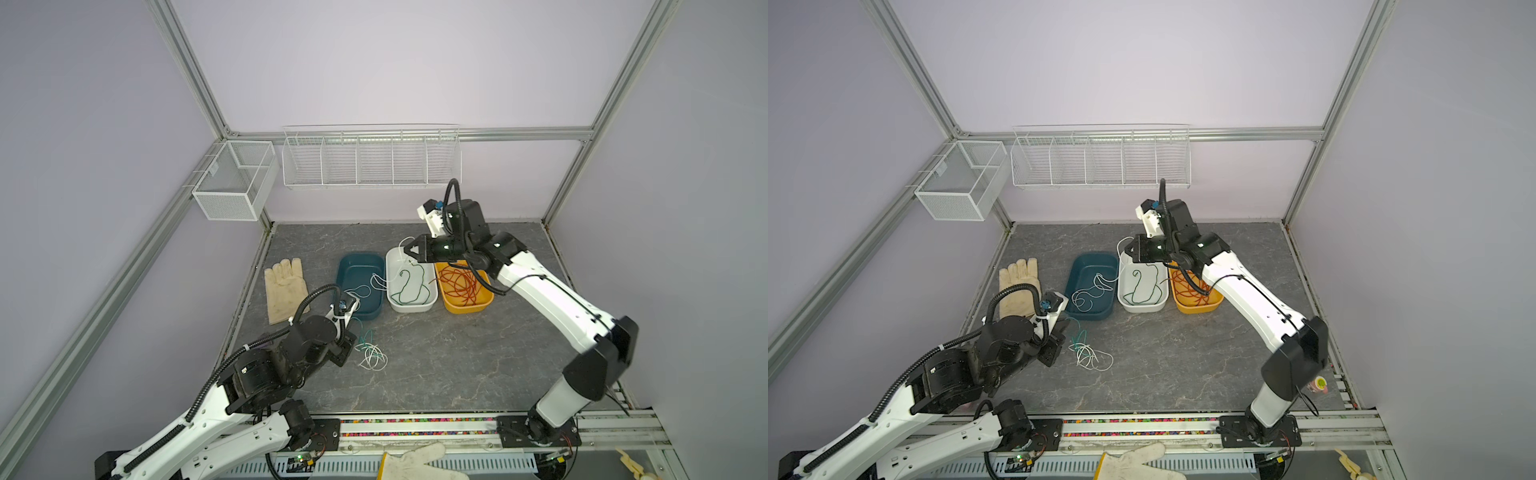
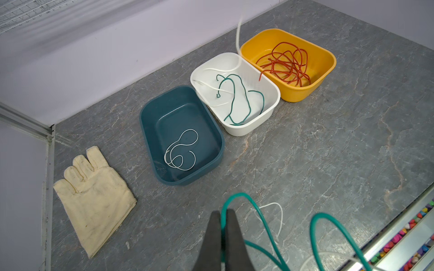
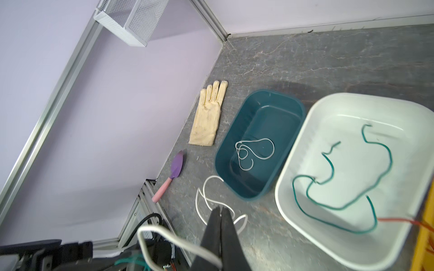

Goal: Untangle the cables
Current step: 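Carry the white wire with the right gripper over the teal tub, then open the right gripper to drop the white wire into the teal tub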

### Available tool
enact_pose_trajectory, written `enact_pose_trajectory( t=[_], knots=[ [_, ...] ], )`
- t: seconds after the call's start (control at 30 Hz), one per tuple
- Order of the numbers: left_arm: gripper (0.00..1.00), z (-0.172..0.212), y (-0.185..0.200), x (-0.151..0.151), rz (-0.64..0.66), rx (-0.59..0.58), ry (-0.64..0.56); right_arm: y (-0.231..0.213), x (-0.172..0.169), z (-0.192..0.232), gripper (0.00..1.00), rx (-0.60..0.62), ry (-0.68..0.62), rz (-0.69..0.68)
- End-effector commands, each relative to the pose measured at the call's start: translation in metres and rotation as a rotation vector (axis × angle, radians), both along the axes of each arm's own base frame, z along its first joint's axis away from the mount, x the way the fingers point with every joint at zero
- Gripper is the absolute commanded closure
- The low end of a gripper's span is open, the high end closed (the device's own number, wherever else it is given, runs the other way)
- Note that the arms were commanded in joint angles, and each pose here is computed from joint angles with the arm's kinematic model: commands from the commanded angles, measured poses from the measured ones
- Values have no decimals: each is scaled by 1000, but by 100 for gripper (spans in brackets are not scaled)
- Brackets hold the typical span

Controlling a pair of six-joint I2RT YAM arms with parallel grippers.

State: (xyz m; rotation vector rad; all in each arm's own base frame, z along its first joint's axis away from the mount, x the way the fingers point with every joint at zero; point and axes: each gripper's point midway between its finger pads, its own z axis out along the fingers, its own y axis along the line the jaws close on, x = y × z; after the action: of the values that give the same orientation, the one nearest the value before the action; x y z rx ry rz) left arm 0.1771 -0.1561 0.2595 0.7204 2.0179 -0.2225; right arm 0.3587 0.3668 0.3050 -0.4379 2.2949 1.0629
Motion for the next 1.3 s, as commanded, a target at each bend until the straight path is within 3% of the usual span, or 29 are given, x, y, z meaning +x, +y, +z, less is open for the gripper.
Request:
enact_pose_trajectory(
  t=[0.0,0.33,0.63,0.87,1.07,1.27],
  knots=[
    [100,5,1,4,13,-38,-45,35,6,-27,94,-74,7,64],
    [100,13,7,4,39,-96,-78,86,59,-120,93,-260,57,42],
    [100,12,10,5,47,-123,-95,96,59,-172,92,-330,98,35],
    [100,7,9,9,48,-123,-73,100,47,-175,75,-375,83,58],
    [100,8,10,10,56,-129,-73,87,42,-165,68,-429,64,43],
    [100,5,11,11,61,-124,-67,70,27,-123,53,-411,0,63]
  ],
)
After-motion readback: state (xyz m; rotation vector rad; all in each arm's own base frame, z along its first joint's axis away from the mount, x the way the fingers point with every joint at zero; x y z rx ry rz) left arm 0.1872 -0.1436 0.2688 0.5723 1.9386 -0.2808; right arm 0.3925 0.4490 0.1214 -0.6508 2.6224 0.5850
